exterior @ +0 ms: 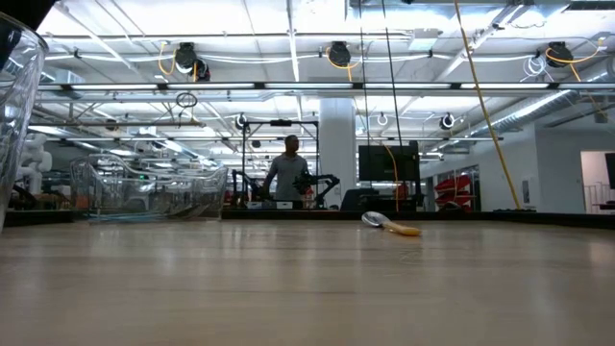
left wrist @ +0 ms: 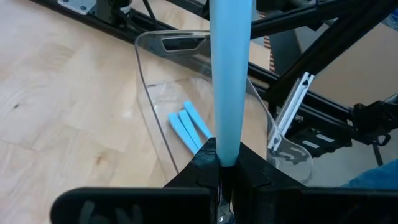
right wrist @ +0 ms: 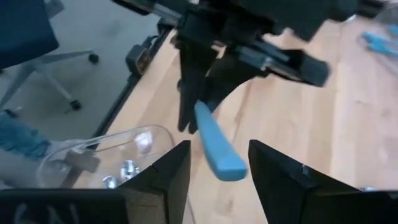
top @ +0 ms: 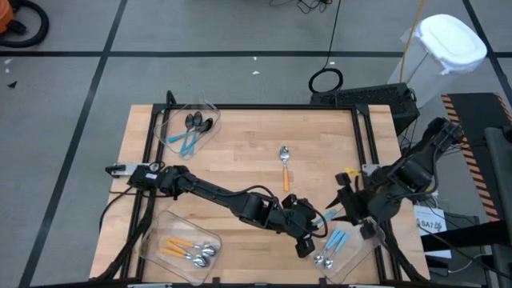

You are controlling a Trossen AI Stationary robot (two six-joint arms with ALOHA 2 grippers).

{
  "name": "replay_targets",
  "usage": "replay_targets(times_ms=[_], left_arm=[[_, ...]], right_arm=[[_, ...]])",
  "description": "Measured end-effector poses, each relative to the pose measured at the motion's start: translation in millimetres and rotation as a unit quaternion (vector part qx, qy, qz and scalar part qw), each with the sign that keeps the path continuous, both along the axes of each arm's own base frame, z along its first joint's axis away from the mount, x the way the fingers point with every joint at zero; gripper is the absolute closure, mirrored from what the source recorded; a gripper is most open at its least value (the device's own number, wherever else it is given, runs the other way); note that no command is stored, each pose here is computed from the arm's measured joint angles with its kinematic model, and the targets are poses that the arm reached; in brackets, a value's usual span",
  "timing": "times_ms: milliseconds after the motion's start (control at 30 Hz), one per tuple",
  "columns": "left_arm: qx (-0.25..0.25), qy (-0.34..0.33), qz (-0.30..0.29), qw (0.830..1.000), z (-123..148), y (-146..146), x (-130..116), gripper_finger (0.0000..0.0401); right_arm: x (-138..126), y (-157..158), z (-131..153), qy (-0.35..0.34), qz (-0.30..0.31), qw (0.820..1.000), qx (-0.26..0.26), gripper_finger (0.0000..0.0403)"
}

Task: Sort silverware by color (type)
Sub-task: Put the light blue spoon into the bottom right transparent bin

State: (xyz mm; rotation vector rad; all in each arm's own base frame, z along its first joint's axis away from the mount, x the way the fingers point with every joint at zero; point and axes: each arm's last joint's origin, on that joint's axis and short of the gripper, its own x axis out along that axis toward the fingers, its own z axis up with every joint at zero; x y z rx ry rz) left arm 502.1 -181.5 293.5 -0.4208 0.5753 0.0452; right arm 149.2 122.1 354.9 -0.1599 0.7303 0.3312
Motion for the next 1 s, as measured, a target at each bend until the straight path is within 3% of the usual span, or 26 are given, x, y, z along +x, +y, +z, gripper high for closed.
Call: replay_targets(times_ms=[367,800,1000], left_arm=[[0.008,0.010,-0.007,1.000,-2,-1,-1,0.0387],[0.018,0.014,-0.016,1.000,-3,-2,-2,0.0387],[0.018,0.014,-0.015,1.000,-3,-1,-2,0.0386]], right_arm=[[13,7,-5,0.025,0.018,0.999,0.040,0.0249],[18,8,-8,0.049,0.004,0.997,0.063,0.0340],[18,7,-8,0.052,-0.003,0.996,0.069,0.0343]])
